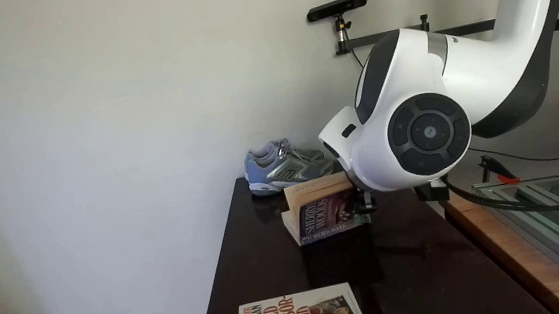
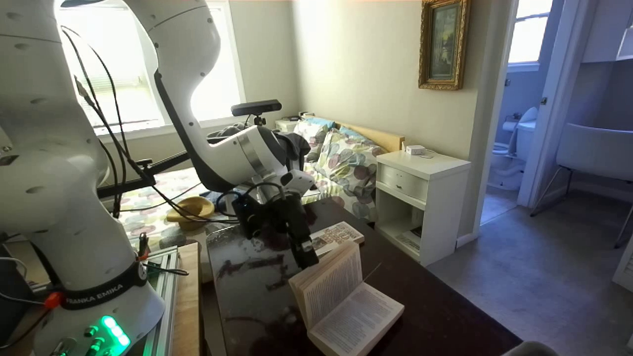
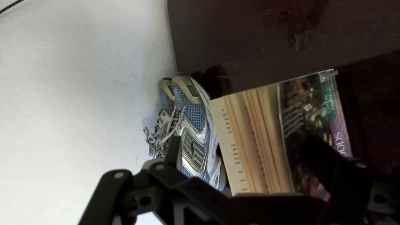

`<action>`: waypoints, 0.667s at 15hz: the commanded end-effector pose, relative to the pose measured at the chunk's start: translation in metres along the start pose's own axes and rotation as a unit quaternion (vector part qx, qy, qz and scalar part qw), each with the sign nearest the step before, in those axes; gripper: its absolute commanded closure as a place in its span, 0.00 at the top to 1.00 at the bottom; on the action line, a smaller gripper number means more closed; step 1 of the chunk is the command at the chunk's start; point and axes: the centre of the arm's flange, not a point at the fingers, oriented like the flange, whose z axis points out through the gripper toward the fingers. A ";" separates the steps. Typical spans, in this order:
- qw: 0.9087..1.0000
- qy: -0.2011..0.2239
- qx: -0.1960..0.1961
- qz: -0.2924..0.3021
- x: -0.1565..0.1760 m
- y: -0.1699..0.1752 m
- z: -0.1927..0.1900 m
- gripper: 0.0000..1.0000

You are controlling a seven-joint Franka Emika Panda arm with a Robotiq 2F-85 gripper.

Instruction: Close the open book.

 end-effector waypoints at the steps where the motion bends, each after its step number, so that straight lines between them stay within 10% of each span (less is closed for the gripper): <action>1: 1.000 -0.014 0.009 0.021 -0.006 0.012 -0.004 1.00; 10: 0.996 -0.064 -0.005 0.058 -0.010 0.018 0.004 1.00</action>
